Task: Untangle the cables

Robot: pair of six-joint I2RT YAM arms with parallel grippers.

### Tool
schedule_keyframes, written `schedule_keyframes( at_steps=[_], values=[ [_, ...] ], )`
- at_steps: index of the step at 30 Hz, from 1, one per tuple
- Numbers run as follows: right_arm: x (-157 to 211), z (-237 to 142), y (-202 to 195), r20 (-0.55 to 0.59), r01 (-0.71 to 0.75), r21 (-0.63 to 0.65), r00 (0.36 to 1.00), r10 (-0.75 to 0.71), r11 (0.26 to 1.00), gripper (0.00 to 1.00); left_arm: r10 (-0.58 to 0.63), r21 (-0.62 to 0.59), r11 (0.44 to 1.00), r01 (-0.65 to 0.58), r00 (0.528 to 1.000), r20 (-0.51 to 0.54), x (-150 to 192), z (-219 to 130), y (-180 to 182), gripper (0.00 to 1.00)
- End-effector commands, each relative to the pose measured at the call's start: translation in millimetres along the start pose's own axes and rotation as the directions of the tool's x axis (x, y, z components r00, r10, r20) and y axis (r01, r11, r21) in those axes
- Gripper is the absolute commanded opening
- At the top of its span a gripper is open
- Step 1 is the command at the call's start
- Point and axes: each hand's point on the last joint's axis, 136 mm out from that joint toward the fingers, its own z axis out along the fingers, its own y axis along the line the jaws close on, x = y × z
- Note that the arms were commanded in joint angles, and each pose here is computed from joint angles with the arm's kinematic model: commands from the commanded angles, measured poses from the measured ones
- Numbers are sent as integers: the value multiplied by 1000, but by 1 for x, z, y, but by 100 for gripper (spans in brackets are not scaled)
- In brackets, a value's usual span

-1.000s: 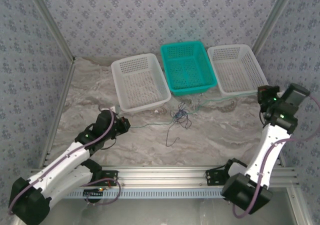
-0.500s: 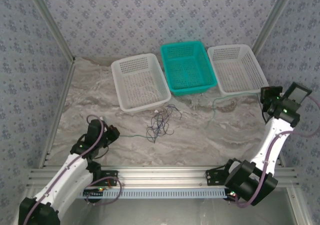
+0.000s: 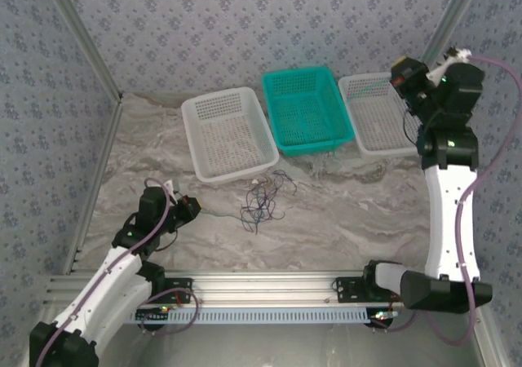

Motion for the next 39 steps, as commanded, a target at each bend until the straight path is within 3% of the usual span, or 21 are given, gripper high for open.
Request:
schedule_keyframes(
  at_steps=[1,5,9,13,18,21,24,28,29,30,32,35,39],
  values=[
    [-19,33,23,168,189,-11,968,-185,982,0,112,113,986,-120,991,71,-22,-15,-41,0],
    [2,90,38,150,327,-36,936,-319,944,0,171,142,973,-181,982,81,-25,-18,-56,0],
    [40,152,0,16,391,79,919,-394,917,0,225,192,953,-236,971,80,-25,-23,-76,0],
    [93,198,-50,-170,361,133,926,-338,923,0,286,224,928,-297,955,85,-24,-28,-94,0],
    [168,226,-119,-398,264,308,908,-128,914,0,332,249,905,-345,939,95,-29,-32,-118,0],
    [202,238,-142,-468,220,382,883,-17,898,17,339,252,902,-351,937,89,-34,-29,-129,0],
    [219,245,-154,-510,198,425,858,53,884,46,365,273,887,-373,927,81,-36,-25,-146,0],
    [205,242,-141,-484,182,428,873,55,885,72,401,293,865,-407,912,83,-38,-20,-166,0],
    [197,239,-132,-472,178,417,880,45,892,83,406,298,861,-412,910,84,-38,-19,-170,0],
    [188,234,-122,-463,172,399,886,35,901,85,409,306,857,-415,909,87,-38,-18,-175,0],
    [170,222,-100,-453,170,361,892,13,917,100,420,330,843,-425,903,91,-37,-16,-186,0],
    [149,189,-63,-472,182,279,881,-31,943,100,440,349,826,-442,894,90,-36,-13,-203,0],
    [155,129,-8,-534,206,19,830,-164,978,99,457,376,806,-457,884,97,-39,-9,-225,0]
  ],
)
